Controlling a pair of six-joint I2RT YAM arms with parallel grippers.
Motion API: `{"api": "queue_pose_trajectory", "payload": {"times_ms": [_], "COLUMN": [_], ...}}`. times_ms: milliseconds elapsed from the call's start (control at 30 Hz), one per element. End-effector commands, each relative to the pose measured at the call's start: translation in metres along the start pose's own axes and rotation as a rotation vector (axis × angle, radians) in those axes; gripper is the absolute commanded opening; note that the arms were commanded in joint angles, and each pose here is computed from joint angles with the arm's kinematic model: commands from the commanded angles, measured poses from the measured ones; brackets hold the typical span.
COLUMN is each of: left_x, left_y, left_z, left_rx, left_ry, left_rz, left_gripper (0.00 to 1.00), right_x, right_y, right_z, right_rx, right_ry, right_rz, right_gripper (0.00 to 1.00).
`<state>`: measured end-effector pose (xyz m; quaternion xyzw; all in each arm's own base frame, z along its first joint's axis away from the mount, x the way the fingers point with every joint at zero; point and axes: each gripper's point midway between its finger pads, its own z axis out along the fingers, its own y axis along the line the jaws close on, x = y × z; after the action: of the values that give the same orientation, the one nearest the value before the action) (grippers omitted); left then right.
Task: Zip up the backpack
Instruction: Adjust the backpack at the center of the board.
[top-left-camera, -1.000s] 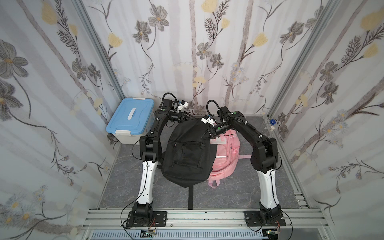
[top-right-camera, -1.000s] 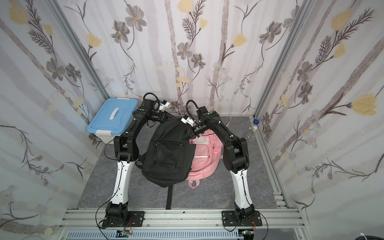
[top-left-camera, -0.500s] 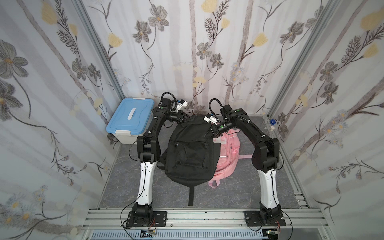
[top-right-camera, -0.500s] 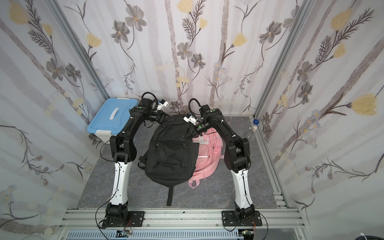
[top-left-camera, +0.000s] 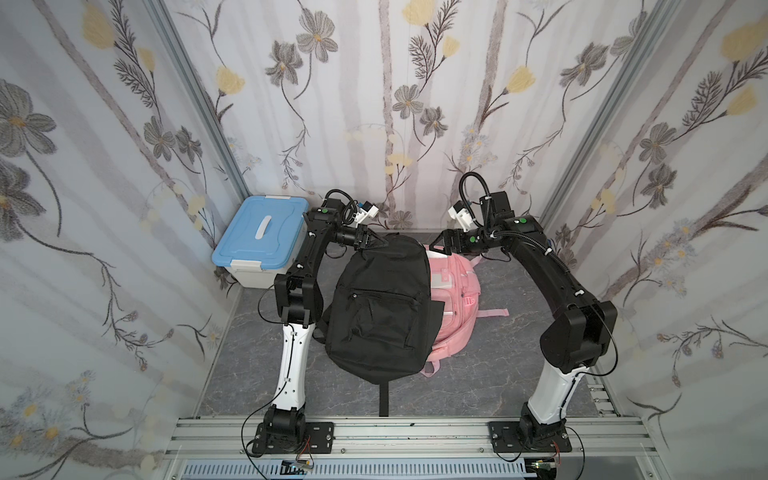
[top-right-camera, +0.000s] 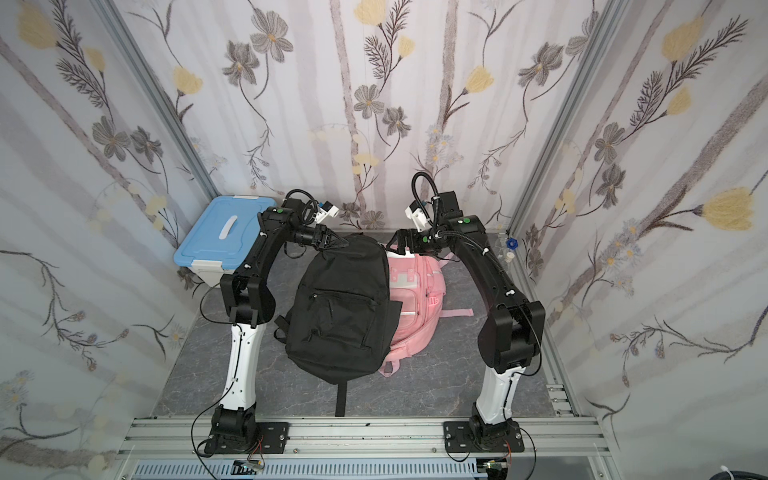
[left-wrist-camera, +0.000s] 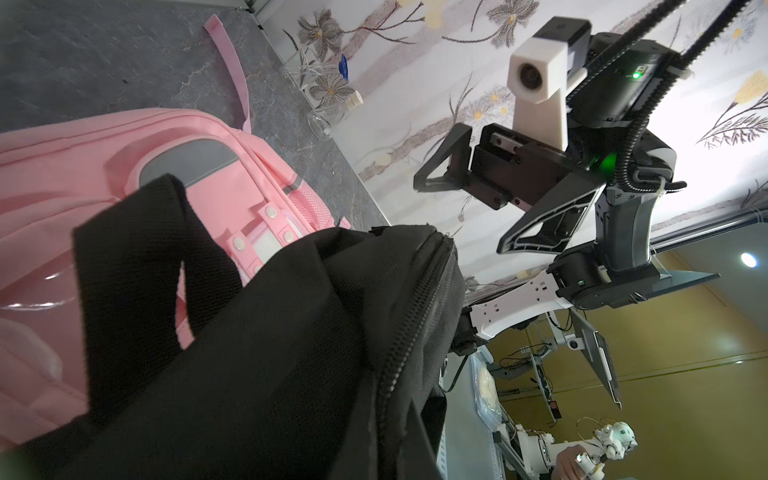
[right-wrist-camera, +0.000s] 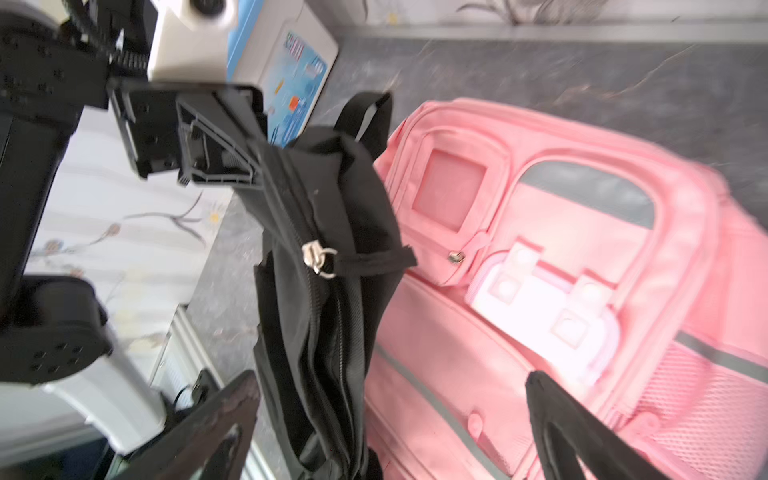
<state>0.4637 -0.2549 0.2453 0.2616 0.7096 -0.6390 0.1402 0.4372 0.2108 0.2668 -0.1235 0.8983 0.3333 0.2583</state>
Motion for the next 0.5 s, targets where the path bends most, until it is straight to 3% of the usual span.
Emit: {"api": "queue_pose_trajectory", "payload": {"times_ms": [0, 333, 467], "left_x": [0.004, 0.007, 0.005], "left_y": [-0.010, -0.005, -0.001], "left_z": [0.002, 0.014, 0.014], "left_rx": [0.026, 0.010, 0.007], "left_ry": [0.004, 0.028, 0.024], "left_rz": [0.002, -0.003, -0.008], "left_gripper": [0.00, 0.00, 0.00], "right_x": [-0.040, -0.076, -0.075], "right_y": [-0.016, -0.019, -0.005], "right_z": [-0.002, 0.008, 0.028], "right_rx": [0.095, -0.110, -0.189], "right_ry": [-0.170, -0.515, -0.489], "right_rz": [0.079, 0.455, 0.522], "right_gripper": [1.00, 1.00, 1.00]}}
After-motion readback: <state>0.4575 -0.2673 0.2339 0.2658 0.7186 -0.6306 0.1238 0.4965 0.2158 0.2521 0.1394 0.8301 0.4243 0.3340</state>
